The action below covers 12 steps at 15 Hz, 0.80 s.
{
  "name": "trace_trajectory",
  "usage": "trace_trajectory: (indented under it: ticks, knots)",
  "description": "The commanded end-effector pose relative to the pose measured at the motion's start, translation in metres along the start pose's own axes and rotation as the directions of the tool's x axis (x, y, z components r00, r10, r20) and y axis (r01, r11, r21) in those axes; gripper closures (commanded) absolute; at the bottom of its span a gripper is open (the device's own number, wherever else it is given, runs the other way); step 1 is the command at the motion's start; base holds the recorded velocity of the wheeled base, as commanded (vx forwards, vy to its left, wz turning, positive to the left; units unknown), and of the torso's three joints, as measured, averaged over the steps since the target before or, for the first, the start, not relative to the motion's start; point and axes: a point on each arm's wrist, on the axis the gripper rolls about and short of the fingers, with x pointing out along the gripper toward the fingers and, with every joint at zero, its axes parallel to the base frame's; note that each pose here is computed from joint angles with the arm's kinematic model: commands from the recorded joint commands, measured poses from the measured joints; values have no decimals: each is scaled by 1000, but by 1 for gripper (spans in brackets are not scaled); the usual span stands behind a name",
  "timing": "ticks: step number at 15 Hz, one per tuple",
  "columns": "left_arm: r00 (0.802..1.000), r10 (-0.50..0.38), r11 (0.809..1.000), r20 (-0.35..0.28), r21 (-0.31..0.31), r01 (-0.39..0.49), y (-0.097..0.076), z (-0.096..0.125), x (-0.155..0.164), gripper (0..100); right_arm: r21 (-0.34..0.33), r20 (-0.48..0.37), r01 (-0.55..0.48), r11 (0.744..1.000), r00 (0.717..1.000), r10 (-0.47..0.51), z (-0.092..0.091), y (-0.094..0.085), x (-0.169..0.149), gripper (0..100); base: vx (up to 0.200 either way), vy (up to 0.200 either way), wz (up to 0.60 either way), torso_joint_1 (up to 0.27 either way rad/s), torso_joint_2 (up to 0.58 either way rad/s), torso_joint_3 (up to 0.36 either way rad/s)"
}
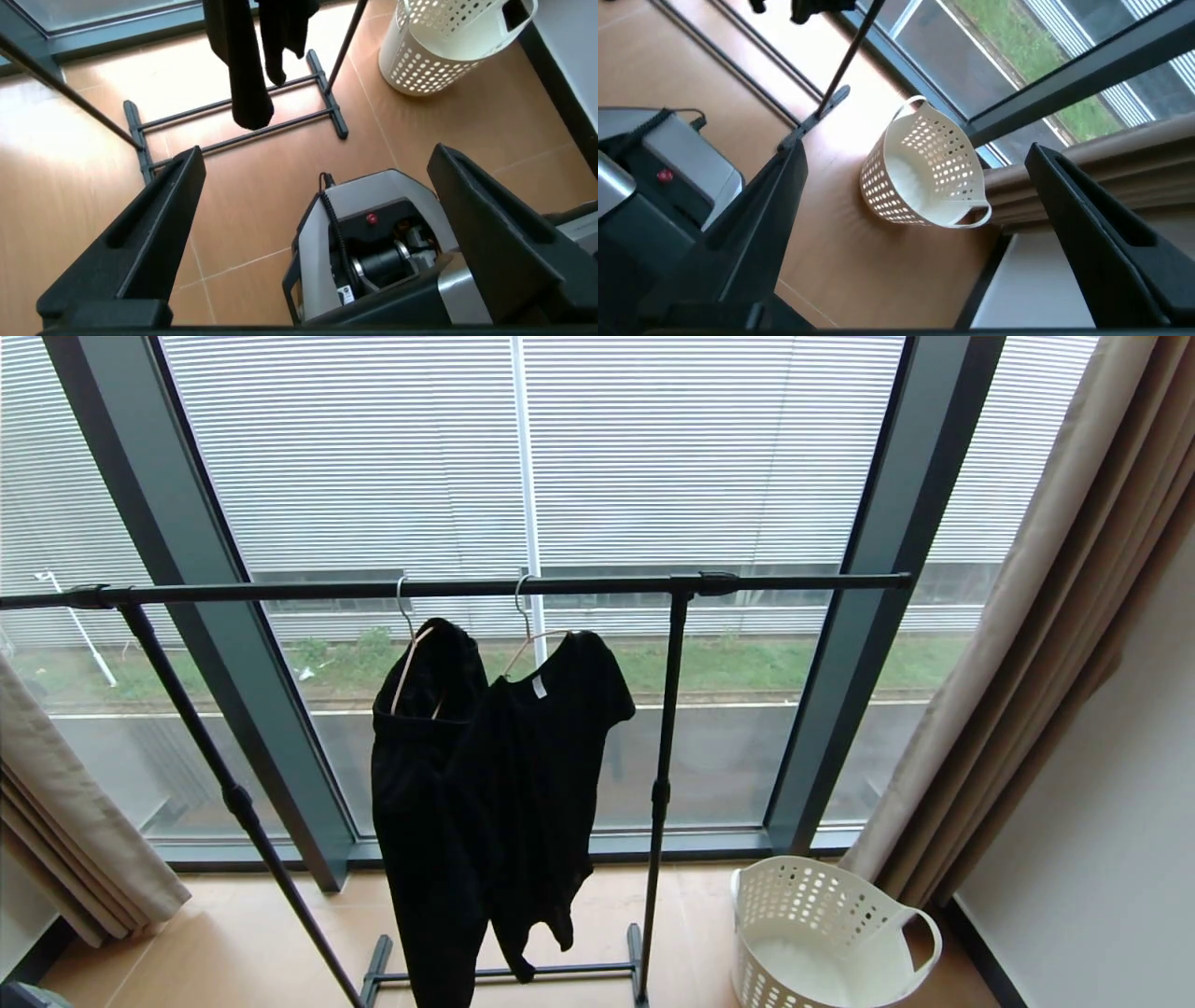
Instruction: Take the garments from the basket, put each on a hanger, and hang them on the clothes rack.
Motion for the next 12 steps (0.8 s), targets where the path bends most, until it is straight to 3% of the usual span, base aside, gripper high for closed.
trace_trajectory:
  ticks: [1,3,5,8,9,12]
  knots:
    - [997,39,999,73,2,-40,1,-13,-9,0,148,-48,259,954,966,-255,-4,-1,-8,0,0,0,0,0,0,0]
    - [991,90,996,103,17,-93,2,-21,-12,0,215,-29,364,906,930,-367,-7,1,-16,0,0,0,0,0,0,0]
    - [988,99,995,116,16,-101,2,-28,-17,0,237,27,384,892,916,-401,-10,4,-21,0,0,0,0,0,0,0]
    - [968,203,979,145,-2,-205,3,-33,-21,0,272,60,442,855,879,-474,-13,7,-27,0,0,0,0,0,0,0]
    - [948,265,964,178,-37,-263,3,-34,-24,0,296,101,459,838,857,-505,-15,10,-31,0,0,0,0,0,0,0]
    - [898,379,925,223,-86,-370,3,-37,-28,0,336,142,463,820,836,-530,-18,13,-34,0,0,0,0,0,0,0]
